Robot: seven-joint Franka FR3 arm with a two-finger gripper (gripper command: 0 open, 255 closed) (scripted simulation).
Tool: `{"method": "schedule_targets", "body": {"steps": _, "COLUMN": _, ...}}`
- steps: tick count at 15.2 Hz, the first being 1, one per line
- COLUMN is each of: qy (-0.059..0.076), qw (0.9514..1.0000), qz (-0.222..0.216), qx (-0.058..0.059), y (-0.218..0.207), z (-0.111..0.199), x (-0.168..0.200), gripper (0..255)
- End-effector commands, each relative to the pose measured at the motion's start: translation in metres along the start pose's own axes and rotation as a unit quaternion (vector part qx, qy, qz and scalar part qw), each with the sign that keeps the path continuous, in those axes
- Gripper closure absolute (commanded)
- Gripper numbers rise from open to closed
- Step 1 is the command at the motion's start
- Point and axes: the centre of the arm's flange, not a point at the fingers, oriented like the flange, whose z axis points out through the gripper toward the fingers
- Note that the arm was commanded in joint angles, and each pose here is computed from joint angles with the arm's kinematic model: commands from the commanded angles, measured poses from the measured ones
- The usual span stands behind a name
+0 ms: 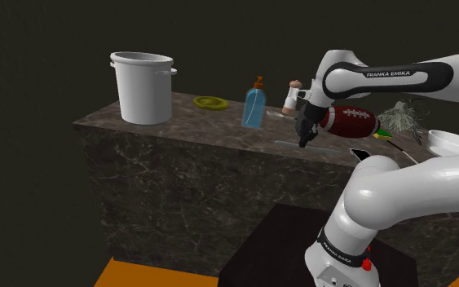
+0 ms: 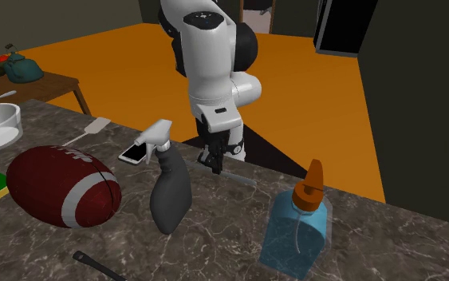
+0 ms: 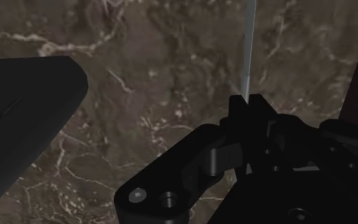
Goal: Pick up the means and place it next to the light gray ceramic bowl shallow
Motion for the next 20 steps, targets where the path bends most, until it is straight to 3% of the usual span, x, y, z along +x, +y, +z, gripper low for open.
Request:
{"method": "schedule_targets", "body": {"steps": 1, "qy": 0.0, "qw": 1.0, "qz": 0.0, "qx": 0.0, "y": 0.0, "z": 0.0, "x": 0.0, "gripper": 255}}
{"method": "schedule_targets", "body": {"steps": 20, "qy": 0.0, "qw": 1.0, "qz": 0.0, "qx": 0.0, "y": 0.0, "z": -0.095, "x": 0.005, "gripper": 255}}
